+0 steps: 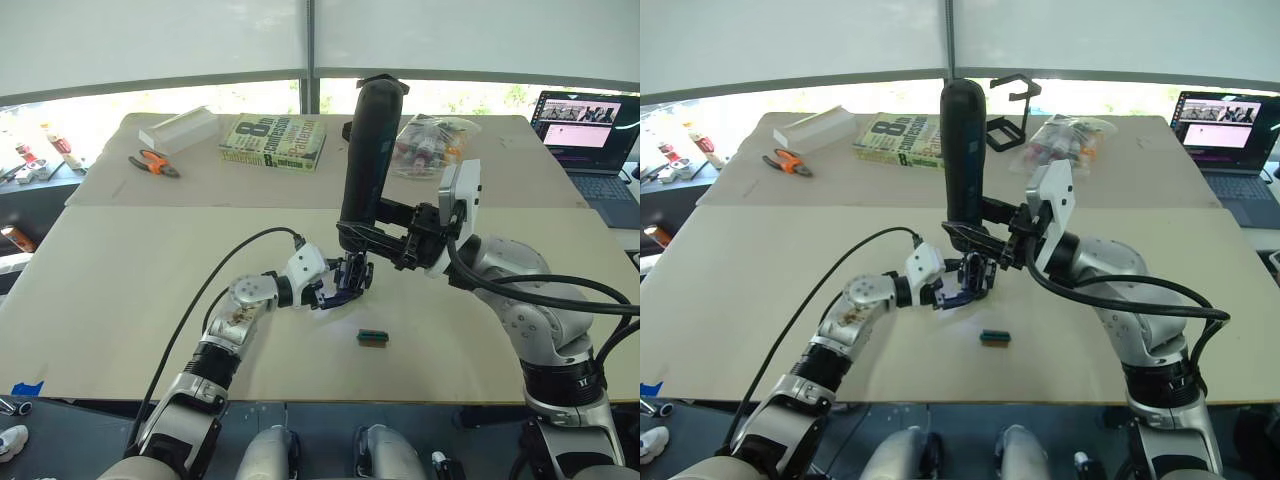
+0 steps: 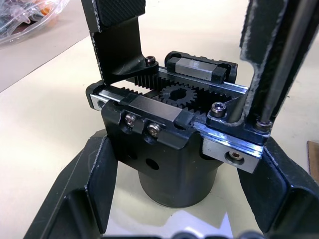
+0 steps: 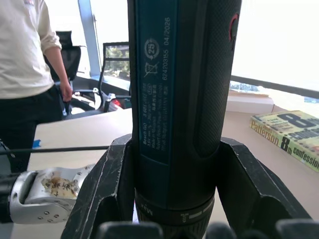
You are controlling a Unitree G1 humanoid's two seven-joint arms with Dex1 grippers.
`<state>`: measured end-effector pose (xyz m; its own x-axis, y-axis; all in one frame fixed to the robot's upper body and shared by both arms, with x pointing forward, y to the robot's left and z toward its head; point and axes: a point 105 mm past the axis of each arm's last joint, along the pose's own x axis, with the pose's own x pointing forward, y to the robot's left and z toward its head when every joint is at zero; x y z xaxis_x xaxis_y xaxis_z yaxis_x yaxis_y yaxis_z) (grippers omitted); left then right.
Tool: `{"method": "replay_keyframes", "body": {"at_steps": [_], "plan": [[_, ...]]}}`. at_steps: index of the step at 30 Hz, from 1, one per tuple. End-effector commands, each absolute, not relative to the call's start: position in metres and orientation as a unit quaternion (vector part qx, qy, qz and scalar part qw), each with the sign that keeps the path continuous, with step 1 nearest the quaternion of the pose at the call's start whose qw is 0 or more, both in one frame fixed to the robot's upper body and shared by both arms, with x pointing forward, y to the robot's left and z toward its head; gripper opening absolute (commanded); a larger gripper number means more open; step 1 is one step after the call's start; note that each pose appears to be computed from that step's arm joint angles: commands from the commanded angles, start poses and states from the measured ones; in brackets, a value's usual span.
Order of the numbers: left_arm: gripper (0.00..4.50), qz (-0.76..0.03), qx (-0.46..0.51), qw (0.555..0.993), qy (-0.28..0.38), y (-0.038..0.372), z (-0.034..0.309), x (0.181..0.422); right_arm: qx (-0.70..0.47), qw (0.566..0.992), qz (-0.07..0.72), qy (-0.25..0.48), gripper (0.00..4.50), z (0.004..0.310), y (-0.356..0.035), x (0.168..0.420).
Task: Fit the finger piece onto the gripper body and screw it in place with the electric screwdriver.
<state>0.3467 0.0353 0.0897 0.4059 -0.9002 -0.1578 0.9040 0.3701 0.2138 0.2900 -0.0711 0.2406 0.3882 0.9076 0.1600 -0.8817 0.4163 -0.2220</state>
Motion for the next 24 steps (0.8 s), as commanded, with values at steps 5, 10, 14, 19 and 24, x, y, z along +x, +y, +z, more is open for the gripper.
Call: {"method": "replay_keyframes", "body": {"at_steps": [5,10,14,19,24], "plan": [[2.97,-0.533,0.146,0.832,0.047,0.041,0.072,0.351,-0.126,0.77,0.577,-0.239,1.92,0.281,-0.06,0.26],[2.97,-0.534,0.148,0.831,0.049,0.043,0.07,0.349,-0.053,0.824,0.534,-0.182,1.92,0.282,-0.077,0.295],[2.97,-0.532,0.15,0.832,0.05,0.044,0.069,0.349,-0.024,0.834,0.526,-0.163,1.92,0.277,-0.084,0.301],[2.97,-0.529,0.15,0.834,0.049,0.044,0.07,0.351,-0.087,0.779,0.587,-0.204,1.92,0.281,-0.062,0.262],[2.97,-0.522,0.152,0.838,0.049,0.046,0.071,0.353,-0.029,0.791,0.573,-0.215,1.92,0.304,-0.065,0.266]]}}
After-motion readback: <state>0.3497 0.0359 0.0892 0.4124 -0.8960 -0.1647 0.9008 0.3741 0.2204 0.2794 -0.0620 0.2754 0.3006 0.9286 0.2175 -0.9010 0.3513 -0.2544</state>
